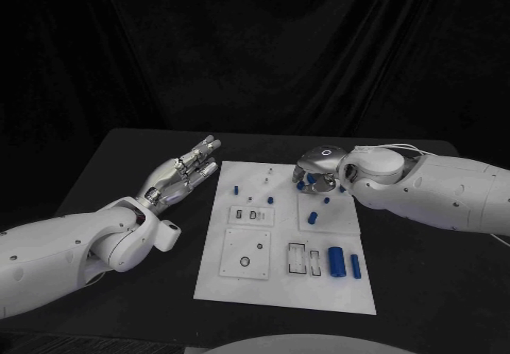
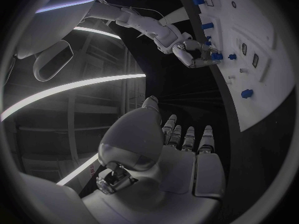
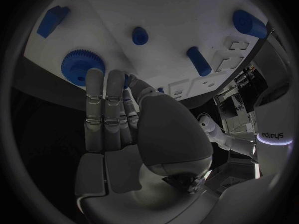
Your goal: Assemble the parts on the task board
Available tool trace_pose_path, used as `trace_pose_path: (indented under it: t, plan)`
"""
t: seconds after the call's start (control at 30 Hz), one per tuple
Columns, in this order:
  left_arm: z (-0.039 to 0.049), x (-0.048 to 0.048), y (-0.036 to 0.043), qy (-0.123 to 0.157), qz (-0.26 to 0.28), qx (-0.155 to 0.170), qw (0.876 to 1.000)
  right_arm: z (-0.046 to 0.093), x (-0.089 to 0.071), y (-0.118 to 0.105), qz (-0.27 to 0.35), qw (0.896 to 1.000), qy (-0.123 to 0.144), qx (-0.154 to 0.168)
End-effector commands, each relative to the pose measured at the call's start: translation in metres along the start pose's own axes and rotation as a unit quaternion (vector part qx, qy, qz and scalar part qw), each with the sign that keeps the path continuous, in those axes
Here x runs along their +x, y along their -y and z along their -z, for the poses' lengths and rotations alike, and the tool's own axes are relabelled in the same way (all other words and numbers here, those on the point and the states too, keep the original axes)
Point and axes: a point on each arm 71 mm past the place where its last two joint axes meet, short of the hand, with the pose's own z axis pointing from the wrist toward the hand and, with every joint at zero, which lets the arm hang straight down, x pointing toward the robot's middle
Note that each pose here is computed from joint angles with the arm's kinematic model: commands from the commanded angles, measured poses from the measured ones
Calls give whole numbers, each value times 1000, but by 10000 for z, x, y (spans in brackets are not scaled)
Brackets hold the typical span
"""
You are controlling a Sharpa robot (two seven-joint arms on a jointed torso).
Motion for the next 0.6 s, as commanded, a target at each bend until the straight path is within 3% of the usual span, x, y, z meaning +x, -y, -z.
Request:
trace_pose_path:
  t: [0.03, 0.6]
  plan:
    - [-15, 12, 50, -8, 5, 27, 1000, -4, 10, 3, 4, 1000, 8, -3]
    - [-18, 16, 39, -14, 9, 23, 1000, -23, 33, 22, 4, 1000, 19, -7]
